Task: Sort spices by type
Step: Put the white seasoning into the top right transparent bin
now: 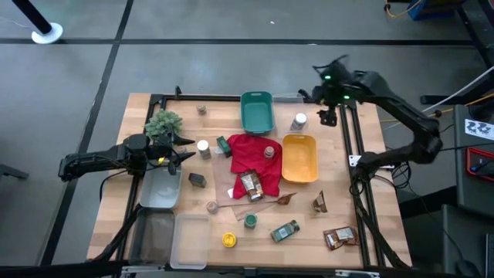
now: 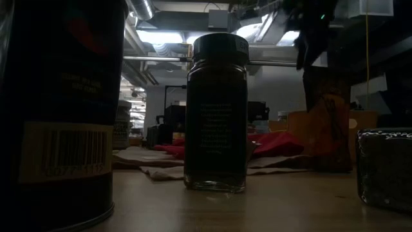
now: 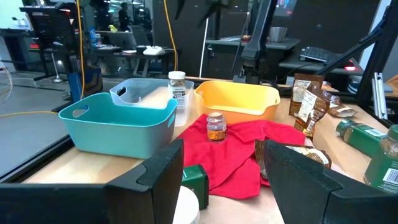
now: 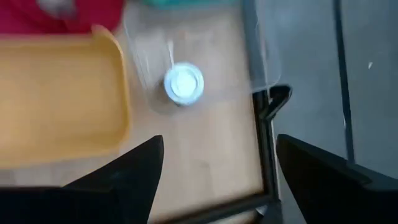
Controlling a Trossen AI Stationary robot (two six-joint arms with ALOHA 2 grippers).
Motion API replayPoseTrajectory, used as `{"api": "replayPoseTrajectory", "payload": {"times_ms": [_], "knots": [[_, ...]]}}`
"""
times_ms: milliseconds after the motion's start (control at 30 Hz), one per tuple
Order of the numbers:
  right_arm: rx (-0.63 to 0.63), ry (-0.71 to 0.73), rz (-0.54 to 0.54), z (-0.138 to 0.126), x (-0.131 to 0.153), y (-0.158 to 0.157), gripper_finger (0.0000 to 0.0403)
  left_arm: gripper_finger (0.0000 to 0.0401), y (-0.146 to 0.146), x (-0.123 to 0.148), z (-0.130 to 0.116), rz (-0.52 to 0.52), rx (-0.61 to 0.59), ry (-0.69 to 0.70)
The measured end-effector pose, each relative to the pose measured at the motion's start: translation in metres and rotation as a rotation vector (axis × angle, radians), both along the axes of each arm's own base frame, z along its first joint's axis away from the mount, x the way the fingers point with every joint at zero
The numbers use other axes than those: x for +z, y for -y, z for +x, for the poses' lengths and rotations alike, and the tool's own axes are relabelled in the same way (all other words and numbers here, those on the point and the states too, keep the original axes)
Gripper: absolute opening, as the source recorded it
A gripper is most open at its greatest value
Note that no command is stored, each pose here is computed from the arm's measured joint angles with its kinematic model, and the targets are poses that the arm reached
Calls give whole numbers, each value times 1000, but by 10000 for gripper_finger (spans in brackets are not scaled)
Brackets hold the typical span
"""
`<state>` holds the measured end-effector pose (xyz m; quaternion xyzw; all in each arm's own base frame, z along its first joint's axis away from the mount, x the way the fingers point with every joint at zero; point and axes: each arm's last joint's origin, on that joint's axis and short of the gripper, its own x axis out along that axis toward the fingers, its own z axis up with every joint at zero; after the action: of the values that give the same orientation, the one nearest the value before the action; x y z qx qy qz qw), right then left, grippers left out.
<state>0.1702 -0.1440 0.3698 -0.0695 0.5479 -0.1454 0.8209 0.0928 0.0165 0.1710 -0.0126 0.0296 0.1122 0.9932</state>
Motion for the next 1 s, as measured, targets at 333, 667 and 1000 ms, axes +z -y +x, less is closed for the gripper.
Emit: {"api": "replayPoseTrajectory", "payload": {"times_ms": [333, 667, 1000], "knots": [[80, 321, 82, -49, 39, -52, 310, 205, 0, 0, 0, 27, -2, -6], [170, 476, 202, -83, 37, -88, 310, 205, 0, 4, 1, 112, -5, 33], [210, 435, 220, -89, 16, -93, 310, 205, 0, 9, 0, -117, -5, 129]]}}
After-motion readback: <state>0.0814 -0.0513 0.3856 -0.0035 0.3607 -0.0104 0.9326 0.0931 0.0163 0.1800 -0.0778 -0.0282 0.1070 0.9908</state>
